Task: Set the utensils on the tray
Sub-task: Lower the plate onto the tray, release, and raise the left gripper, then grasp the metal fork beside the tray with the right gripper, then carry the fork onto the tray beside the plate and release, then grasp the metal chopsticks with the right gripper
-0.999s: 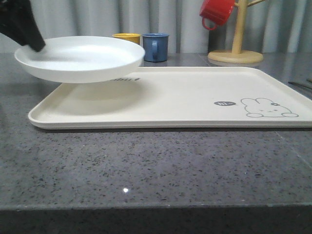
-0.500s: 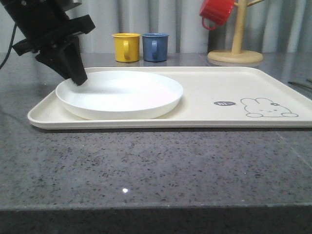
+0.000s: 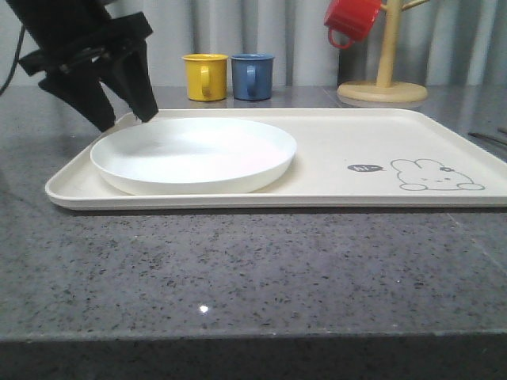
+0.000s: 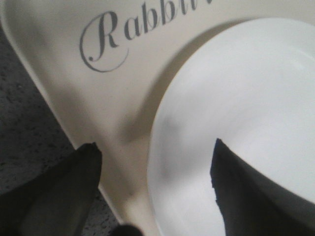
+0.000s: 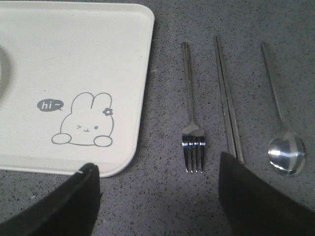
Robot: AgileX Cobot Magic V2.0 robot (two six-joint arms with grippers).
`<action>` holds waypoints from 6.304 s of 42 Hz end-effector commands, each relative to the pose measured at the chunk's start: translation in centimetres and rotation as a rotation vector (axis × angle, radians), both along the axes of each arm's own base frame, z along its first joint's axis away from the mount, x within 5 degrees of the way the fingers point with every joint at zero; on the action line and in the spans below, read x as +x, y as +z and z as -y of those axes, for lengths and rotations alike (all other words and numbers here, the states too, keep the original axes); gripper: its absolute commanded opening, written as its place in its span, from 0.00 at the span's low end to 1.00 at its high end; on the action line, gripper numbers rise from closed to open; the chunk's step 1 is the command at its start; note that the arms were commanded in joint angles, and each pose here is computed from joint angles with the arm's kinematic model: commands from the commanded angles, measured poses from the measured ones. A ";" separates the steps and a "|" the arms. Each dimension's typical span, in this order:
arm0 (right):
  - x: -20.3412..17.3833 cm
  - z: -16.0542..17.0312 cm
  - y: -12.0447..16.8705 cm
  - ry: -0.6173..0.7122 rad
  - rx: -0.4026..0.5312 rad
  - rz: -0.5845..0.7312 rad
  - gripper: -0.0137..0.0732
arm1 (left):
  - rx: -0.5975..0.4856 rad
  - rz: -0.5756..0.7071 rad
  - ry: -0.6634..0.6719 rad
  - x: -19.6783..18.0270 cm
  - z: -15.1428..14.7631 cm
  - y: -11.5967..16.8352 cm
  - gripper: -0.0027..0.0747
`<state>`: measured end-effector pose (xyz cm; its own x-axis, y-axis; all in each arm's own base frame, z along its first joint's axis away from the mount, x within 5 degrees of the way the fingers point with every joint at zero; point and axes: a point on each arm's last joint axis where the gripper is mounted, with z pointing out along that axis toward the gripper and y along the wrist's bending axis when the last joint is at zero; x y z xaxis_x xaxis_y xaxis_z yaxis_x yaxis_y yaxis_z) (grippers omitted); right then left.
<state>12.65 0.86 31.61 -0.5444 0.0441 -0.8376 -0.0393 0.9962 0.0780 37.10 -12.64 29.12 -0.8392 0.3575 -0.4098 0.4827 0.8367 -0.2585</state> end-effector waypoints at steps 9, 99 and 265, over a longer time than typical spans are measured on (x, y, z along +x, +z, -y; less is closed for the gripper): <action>0.4 0.1 1.5 -0.001 -0.014 0.088 0.78 | 0.157 0.324 -0.059 -6.4 1.8 9.8 0.59; 11.1 1.6 6.2 -0.029 -0.106 -0.447 0.77 | -0.170 0.793 -0.255 -30.3 -5.8 11.7 0.59; 18.5 5.4 1.2 -0.009 -0.060 -0.723 0.55 | -0.170 0.793 -0.255 -30.3 -5.8 11.7 0.59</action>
<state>31.87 -3.45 32.40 -0.9612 0.0074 -0.2756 -0.0009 0.9995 0.0301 6.83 -6.67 39.43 -0.2328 0.4495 -0.8624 0.7451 0.6523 0.1389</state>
